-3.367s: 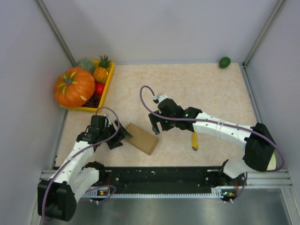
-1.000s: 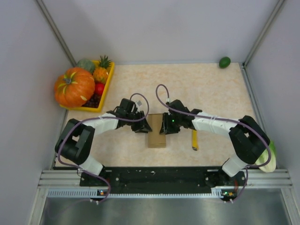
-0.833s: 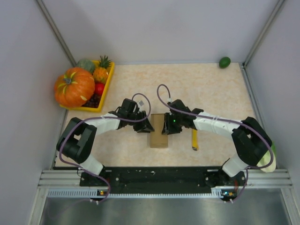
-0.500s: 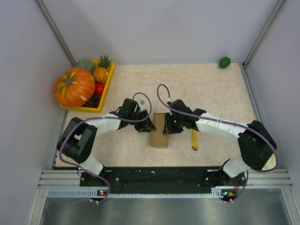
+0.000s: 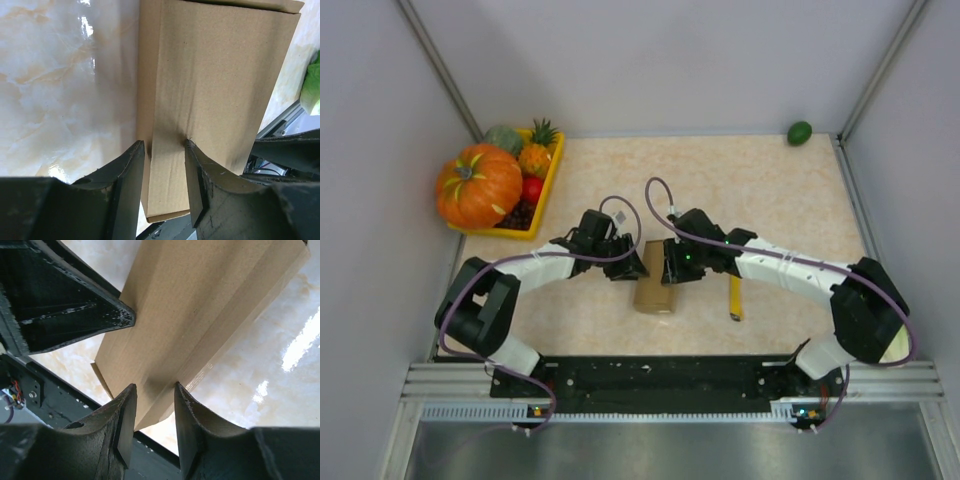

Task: Unpack the express box

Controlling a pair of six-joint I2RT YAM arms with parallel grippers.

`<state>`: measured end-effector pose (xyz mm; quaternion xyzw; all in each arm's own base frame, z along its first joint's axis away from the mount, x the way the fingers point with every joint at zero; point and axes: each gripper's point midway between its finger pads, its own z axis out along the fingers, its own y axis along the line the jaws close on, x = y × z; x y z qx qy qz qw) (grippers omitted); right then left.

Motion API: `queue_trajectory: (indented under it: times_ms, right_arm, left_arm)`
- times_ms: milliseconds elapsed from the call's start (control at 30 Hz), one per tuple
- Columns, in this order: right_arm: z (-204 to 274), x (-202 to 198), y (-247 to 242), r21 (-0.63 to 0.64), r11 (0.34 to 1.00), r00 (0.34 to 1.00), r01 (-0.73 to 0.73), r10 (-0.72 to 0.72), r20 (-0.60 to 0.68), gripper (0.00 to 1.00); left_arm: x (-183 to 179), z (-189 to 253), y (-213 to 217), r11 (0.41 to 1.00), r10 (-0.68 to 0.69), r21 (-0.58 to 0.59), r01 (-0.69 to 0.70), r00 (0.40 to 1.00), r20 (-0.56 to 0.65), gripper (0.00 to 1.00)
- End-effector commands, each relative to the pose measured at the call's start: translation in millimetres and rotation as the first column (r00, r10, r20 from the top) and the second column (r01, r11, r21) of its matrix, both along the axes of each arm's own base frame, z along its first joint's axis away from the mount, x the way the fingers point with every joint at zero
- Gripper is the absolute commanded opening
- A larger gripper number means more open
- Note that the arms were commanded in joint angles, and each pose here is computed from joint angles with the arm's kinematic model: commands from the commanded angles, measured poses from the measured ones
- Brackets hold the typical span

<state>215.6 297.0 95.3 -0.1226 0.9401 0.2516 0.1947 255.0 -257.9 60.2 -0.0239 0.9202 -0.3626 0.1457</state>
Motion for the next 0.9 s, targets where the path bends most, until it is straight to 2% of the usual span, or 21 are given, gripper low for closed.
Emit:
queue_trajectory:
  times_ms: [0,400,567,867]
  right_arm:
    - [50.8,11.2,48.8,0.17,0.981,0.991,-0.097,0.079,0.112,0.36]
    - [38.4,19.2,71.0,0.146,0.979,0.987,-0.14,0.126,0.101,0.36]
    - [45.8,24.2,83.8,0.156,0.975,0.983,-0.159,0.141,0.121,0.38]
    - [58.3,33.4,95.8,0.16,0.974,0.979,-0.162,0.139,0.149,0.4]
  left_arm:
    - [-1.9,-10.9,9.2,0.997,0.007,0.082,-0.008,1.0,0.013,0.42]
    - [-0.9,-11.3,29.8,0.987,0.078,0.143,-0.08,0.997,0.018,0.41]
    - [0.5,-11.8,43.1,0.98,0.111,0.165,-0.112,0.994,0.011,0.41]
    - [10.1,1.5,78.0,0.956,0.216,0.186,-0.225,0.974,0.068,0.43]
